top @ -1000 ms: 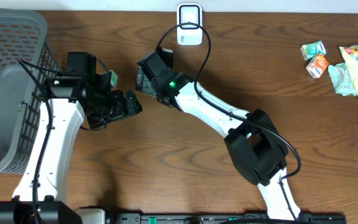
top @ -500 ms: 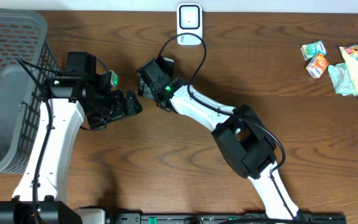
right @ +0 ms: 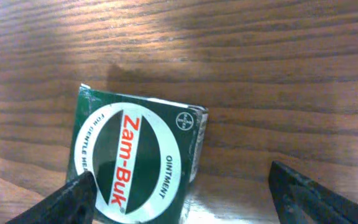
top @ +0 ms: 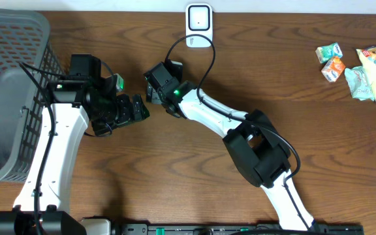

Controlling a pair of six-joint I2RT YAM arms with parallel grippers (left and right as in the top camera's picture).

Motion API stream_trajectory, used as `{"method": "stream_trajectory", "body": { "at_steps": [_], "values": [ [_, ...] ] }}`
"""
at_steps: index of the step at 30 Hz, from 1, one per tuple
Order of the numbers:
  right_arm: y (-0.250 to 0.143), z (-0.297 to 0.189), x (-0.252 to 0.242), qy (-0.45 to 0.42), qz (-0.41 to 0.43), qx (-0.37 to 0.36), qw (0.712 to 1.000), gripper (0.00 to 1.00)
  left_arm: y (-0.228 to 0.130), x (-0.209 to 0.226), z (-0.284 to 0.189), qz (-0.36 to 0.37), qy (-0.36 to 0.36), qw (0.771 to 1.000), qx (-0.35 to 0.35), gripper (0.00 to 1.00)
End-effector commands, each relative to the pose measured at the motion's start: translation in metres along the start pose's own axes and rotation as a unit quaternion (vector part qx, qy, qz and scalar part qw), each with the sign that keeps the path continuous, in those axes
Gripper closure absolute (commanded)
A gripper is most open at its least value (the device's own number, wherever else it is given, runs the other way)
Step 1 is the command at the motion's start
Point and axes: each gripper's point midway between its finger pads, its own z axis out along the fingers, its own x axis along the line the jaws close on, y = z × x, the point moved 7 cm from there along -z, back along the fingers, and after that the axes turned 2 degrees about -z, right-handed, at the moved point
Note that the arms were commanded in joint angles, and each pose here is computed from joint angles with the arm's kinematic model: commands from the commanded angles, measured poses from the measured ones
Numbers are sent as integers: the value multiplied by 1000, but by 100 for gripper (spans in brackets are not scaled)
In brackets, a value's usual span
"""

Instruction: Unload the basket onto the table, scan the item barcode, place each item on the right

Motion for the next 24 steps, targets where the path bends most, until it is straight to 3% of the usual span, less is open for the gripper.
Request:
{"method": "stream_trajectory", "body": {
  "at_steps": [1, 8, 16, 21, 24],
  "values": [
    [-10, 11, -24, -43, -14, 33, 998, 23, -1, 0, 3, 6, -1, 1000, 6, 2],
    [11, -12, -56, -95, 5, 40, 995, 42, -1, 0, 3, 6, -1, 1000, 6, 2],
    [48, -57, -72, -95, 35, 13, 995, 50, -1, 0, 3, 6, -1, 1000, 6, 2],
    [49, -64, -55, -50, 35, 12, 998, 51, -1, 0, 3, 6, -1, 1000, 6, 2],
    [45, -61, -47, -41, 29, 12, 999, 59, -1, 0, 3, 6, -1, 1000, 6, 2]
  ]
}}
